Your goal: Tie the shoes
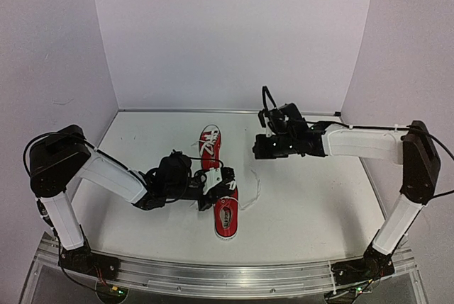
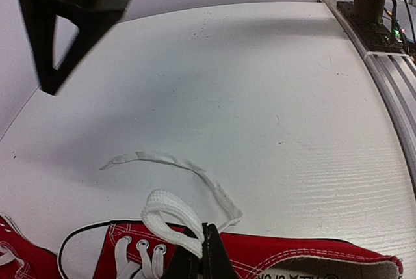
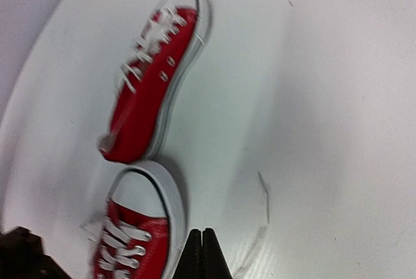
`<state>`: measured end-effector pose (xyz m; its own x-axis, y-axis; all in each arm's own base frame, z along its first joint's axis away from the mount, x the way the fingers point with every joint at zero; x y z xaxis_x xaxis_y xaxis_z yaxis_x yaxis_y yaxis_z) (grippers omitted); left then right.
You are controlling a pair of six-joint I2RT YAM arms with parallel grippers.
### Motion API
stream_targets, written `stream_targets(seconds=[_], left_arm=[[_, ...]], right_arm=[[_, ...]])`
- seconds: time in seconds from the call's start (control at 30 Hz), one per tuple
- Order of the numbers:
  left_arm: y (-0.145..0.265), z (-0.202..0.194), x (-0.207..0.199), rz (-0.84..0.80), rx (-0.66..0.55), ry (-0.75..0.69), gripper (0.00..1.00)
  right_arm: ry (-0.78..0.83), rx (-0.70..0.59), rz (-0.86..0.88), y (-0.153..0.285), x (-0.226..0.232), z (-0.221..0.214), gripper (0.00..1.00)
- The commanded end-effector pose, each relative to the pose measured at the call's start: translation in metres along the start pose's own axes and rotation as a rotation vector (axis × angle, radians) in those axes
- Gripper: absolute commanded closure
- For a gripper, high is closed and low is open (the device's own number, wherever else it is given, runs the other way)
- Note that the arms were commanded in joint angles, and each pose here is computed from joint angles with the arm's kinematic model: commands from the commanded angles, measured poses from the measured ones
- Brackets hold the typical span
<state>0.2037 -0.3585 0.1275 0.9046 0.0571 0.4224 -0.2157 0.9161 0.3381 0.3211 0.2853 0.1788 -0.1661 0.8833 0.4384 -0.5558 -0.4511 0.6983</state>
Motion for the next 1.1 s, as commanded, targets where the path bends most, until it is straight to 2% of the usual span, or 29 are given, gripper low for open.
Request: stream_targets(seconds=[0.0, 0.1, 0.17, 0.27, 0.3, 0.4, 0.47, 0.87, 0.97, 1.07], left_arm=[[0.000, 0.011, 0.002, 0.009, -0.057, -0.077, 1.00], [0.001, 0.012, 0.002, 0.011, -0.066, -0.088, 1.00], [0.000, 0.011, 0.002, 0.011, -0.061, -0.089, 1.00], [0.000, 0.011, 0.001, 0.007, -0.059, -0.085, 1.00], [-0.001, 0.011, 0.002, 0.008, -0.062, -0.085, 1.00], [-0.002, 0.012, 0.001, 0.002, -0.065, -0.083, 1.00], [-0.003, 0.011, 0.001, -0.002, -0.066, -0.082, 1.00], [-0.004, 0.008, -0.001, -0.008, -0.057, -0.077, 1.00], [-0.005, 0.008, -0.001, -0.009, -0.058, -0.079, 1.00], [-0.006, 0.006, -0.002, -0.010, -0.056, -0.081, 1.00]], right_arm=[[0.058, -0.047, 0.138, 0.025, 0.033, 0.027, 1.00], [0.059, -0.030, 0.160, 0.025, 0.036, 0.026, 1.00], [0.060, 0.005, 0.103, 0.017, 0.029, 0.021, 0.99], [0.066, 0.090, -0.038, 0.000, 0.002, -0.002, 0.79], [0.068, 0.114, -0.078, -0.005, -0.007, -0.011, 0.76], [0.070, 0.146, -0.157, -0.015, -0.027, -0.029, 0.68], [0.072, 0.175, -0.178, -0.024, -0.034, -0.038, 0.67], [0.092, 0.298, -0.227, -0.070, -0.054, -0.069, 0.69], [0.099, 0.322, -0.238, -0.077, -0.057, -0.076, 0.75], [0.106, 0.340, -0.231, -0.082, -0.057, -0.081, 0.89]])
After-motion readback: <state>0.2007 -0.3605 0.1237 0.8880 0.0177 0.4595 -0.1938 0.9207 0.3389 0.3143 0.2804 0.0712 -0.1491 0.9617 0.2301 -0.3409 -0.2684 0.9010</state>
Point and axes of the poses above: each gripper's point midway between its finger pads, its own y axis back along the fingers, its own x axis along the line the jaws close on, z = x × y, the point moved 7 cm from there along y, back along the fingers, and after that the axes turned 13 degrees about -y, right-handed, at the moved point
